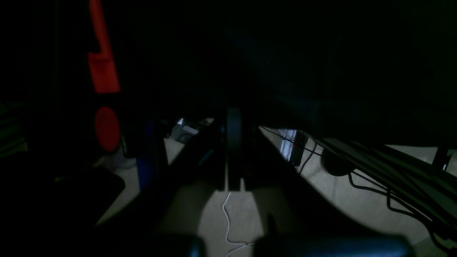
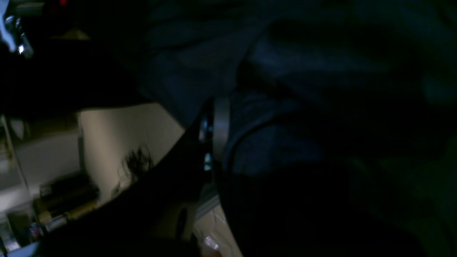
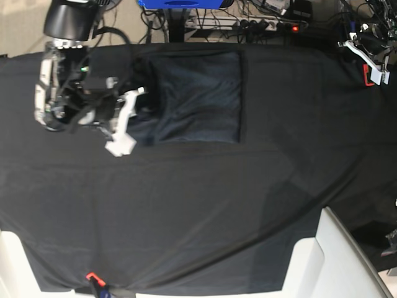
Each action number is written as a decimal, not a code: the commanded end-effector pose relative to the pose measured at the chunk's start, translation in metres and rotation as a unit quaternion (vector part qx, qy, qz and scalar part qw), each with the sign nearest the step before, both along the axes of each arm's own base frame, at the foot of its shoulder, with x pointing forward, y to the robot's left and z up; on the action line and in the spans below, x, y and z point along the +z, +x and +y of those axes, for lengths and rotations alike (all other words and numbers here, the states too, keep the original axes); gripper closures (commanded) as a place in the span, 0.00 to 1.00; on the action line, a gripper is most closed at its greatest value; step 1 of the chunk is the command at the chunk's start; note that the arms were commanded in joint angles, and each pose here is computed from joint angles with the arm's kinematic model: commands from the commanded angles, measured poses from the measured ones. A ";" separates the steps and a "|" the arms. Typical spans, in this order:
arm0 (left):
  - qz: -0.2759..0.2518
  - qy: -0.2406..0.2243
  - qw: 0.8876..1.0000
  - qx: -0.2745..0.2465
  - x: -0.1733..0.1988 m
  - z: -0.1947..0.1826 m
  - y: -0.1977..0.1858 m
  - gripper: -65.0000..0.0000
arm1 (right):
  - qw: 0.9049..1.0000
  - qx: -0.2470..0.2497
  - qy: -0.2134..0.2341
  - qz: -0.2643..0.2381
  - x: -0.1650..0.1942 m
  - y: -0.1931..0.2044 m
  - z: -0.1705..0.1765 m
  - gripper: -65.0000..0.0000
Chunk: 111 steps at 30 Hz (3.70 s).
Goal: Fold the T-shirt properly
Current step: 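Grasp the folded shirt end with the right gripper and lift it, then carry the held shirt end with the right gripper over the stack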
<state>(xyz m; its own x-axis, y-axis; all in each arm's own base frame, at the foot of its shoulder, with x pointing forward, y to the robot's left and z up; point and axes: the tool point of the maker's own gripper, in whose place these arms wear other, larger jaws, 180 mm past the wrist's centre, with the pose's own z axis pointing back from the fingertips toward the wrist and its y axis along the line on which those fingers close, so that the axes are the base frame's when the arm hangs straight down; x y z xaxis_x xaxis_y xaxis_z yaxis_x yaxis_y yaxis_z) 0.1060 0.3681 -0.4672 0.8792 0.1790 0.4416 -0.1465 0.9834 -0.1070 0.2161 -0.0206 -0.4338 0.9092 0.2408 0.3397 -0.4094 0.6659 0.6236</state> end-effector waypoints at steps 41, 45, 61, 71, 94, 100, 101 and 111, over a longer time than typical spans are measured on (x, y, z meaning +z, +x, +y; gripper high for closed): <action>-0.020 -0.001 0.999 -0.036 0.003 -0.011 0.015 1.00 | 0.993 0.119 -0.014 -0.013 0.030 0.011 0.100 1.00; -0.020 -0.001 0.999 -0.036 0.003 -0.011 0.015 1.00 | 0.990 0.136 -0.014 -0.018 0.029 0.007 0.109 1.00; -0.025 -0.001 0.999 -0.036 0.004 -0.011 0.021 1.00 | 0.980 0.193 -0.032 -0.020 0.023 -0.002 0.126 1.00; -0.025 -0.001 0.999 -0.036 0.004 -0.011 0.021 1.00 | 0.982 0.183 -0.031 -0.017 0.017 0.003 0.126 1.00; -0.026 0.000 0.999 -0.036 0.005 -0.009 0.022 1.00 | 0.975 0.220 -0.026 -0.016 0.032 0.002 0.150 0.41; -0.026 0.000 0.999 -0.036 0.005 -0.009 0.022 1.00 | 0.964 0.265 -0.016 -0.026 0.043 -0.008 0.166 0.42; -0.026 0.000 0.999 -0.036 0.005 -0.009 0.022 1.00 | 0.960 0.277 -0.011 -0.030 0.047 -0.011 0.171 0.42; -0.026 0.002 0.999 -0.037 0.006 -0.008 0.022 1.00 | 0.988 0.152 0.008 -0.030 0.081 0.025 0.130 0.42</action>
